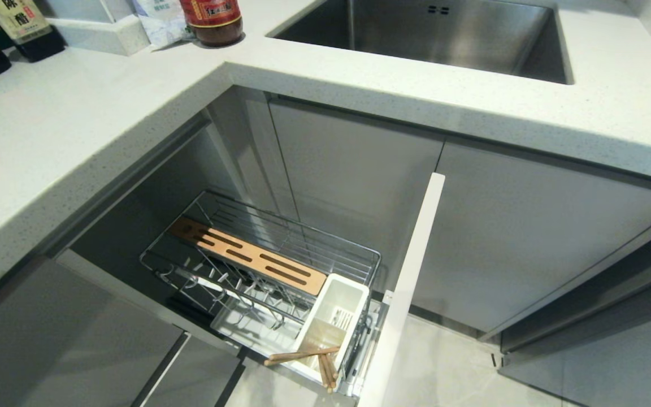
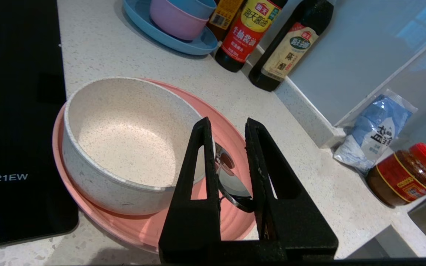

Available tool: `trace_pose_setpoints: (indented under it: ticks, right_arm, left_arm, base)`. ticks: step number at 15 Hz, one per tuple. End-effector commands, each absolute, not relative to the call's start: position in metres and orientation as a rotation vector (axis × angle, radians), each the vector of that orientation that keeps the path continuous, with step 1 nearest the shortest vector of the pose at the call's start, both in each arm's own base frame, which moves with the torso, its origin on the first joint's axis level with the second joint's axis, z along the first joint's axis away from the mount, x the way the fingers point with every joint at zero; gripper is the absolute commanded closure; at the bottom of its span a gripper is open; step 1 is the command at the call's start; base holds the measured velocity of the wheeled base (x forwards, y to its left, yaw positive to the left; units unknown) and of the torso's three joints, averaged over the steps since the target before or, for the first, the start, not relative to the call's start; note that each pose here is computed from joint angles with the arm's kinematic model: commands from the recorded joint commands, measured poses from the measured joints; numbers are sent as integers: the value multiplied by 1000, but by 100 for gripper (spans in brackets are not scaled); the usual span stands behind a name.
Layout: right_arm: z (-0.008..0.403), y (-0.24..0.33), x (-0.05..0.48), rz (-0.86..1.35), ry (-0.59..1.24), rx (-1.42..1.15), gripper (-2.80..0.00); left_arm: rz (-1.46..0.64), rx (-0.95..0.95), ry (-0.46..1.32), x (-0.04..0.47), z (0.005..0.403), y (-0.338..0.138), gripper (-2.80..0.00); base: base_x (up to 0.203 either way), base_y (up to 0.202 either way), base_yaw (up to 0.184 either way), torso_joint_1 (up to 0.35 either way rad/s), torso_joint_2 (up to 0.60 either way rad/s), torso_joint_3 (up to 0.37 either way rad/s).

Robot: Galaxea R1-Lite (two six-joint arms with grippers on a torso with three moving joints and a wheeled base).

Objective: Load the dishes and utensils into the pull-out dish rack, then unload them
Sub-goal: Take the fork out of the cupboard, then take the chopsticks out of the cupboard

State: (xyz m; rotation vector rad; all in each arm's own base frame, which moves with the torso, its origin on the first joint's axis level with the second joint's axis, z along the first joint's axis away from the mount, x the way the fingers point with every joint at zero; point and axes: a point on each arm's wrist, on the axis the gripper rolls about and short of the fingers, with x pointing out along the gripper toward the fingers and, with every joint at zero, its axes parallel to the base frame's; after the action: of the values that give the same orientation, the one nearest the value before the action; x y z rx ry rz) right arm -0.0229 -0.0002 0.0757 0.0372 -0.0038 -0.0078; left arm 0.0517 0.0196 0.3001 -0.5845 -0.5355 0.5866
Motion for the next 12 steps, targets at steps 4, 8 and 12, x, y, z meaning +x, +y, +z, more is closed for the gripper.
trace_pose_setpoints:
  ticks: [4,8,12]
  right_arm:
    - [76,0,-23,-8,-3,37,0]
    - [76,0,-23,-8,-3,38,0]
    - [76,0,-23,-8,-3,37,0]
  left_arm:
    - [593,-576,-500,55,290,21,0]
    - [597,-575,-481,56,284,21,0]
    - [590,-574,-473,54,280,20,0]
  base:
    - [0,0,0,0,0,0]
    - [0,0,0,0,0,0]
    - [0,0,0,0,0,0]
